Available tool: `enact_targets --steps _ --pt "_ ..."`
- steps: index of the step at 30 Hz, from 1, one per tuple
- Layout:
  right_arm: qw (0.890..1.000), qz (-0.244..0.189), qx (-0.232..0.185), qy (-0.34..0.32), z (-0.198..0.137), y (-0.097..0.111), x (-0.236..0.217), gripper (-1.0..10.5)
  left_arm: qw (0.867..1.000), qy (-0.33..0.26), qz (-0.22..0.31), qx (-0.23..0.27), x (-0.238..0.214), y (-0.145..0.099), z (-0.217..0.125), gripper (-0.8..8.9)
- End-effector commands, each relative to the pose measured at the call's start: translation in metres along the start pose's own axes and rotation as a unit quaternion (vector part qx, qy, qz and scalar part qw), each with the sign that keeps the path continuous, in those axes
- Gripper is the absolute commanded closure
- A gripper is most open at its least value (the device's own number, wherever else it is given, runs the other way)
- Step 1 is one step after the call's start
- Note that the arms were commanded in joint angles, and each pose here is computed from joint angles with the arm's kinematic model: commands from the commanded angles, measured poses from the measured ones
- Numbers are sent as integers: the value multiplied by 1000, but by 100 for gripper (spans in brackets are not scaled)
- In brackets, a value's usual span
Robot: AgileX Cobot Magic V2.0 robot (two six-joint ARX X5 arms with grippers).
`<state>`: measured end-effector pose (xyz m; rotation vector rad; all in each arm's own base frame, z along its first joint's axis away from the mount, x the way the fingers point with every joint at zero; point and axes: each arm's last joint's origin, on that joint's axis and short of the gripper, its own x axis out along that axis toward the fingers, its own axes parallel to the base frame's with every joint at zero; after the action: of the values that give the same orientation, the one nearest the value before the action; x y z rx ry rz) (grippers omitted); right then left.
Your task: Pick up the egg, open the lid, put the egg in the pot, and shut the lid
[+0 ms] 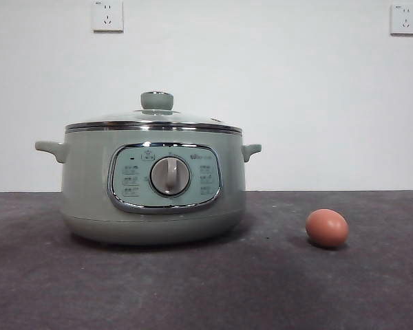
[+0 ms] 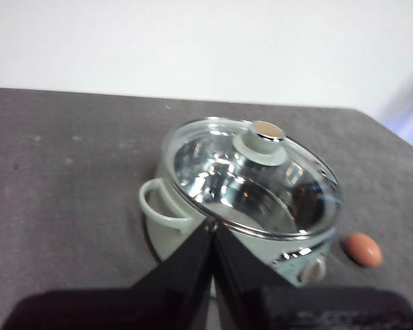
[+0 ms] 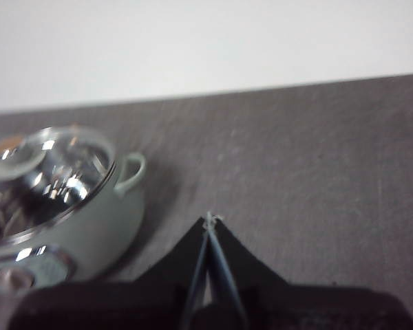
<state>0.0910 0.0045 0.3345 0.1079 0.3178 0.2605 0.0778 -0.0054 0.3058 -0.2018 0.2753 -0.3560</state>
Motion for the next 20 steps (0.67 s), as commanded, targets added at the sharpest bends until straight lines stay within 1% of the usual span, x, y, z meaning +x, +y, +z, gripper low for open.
enact_targets --steps 1,5,8,14,18,19,20 --pt "999 11 -44 23 18 3 -5 958 999 18 -8 26 -4 -4 16 820" --pt "998 28 -40 46 40 7 -11 958 998 46 -11 35 -8 -10 39 820" --pt "997 29 -37 57 49 8 -12 958 997 61 -11 39 -9 -12 50 820" --pt "996 30 -39 73 53 7 -10 946 996 83 -13 36 -4 -10 57 817" --pt "996 30 -36 79 53 7 -7 934 994 92 -49 27 1 -10 58 809" --pt "996 30 -36 79 53 7 -7 909 994 94 -53 25 3 -9 58 791" --pt "996 30 -36 79 53 7 -7 843 993 97 -55 23 4 -9 58 719"
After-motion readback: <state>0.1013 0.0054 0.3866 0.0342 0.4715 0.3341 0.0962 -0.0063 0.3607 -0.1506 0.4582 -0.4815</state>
